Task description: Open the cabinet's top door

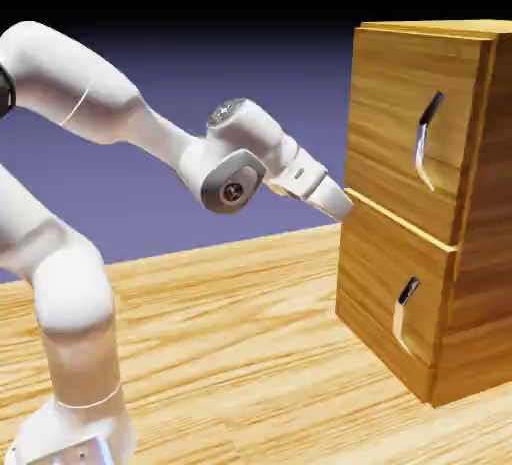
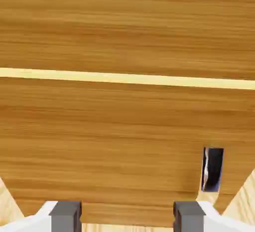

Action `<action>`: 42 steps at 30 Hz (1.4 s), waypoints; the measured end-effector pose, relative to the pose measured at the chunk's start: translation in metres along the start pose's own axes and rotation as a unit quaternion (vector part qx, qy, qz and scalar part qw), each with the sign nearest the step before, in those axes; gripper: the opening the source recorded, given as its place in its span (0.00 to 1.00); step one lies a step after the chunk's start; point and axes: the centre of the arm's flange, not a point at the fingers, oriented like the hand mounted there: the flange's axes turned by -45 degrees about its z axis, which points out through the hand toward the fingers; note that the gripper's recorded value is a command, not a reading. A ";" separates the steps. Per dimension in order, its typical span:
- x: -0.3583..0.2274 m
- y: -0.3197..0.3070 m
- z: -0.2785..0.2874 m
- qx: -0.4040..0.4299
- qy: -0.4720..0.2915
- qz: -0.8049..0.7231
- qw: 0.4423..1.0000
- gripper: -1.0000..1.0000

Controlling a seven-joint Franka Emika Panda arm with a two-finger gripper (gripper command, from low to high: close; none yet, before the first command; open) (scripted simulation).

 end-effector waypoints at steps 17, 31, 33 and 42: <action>0.052 -0.022 -0.056 0.003 0.100 -0.028 0.995 0.50; 0.068 -0.008 -0.084 -0.004 0.187 -0.027 0.982 0.50; 0.069 -0.004 -0.085 -0.005 0.200 -0.025 0.979 0.50; 0.070 0.022 -0.084 -0.007 0.256 -0.015 0.967 0.50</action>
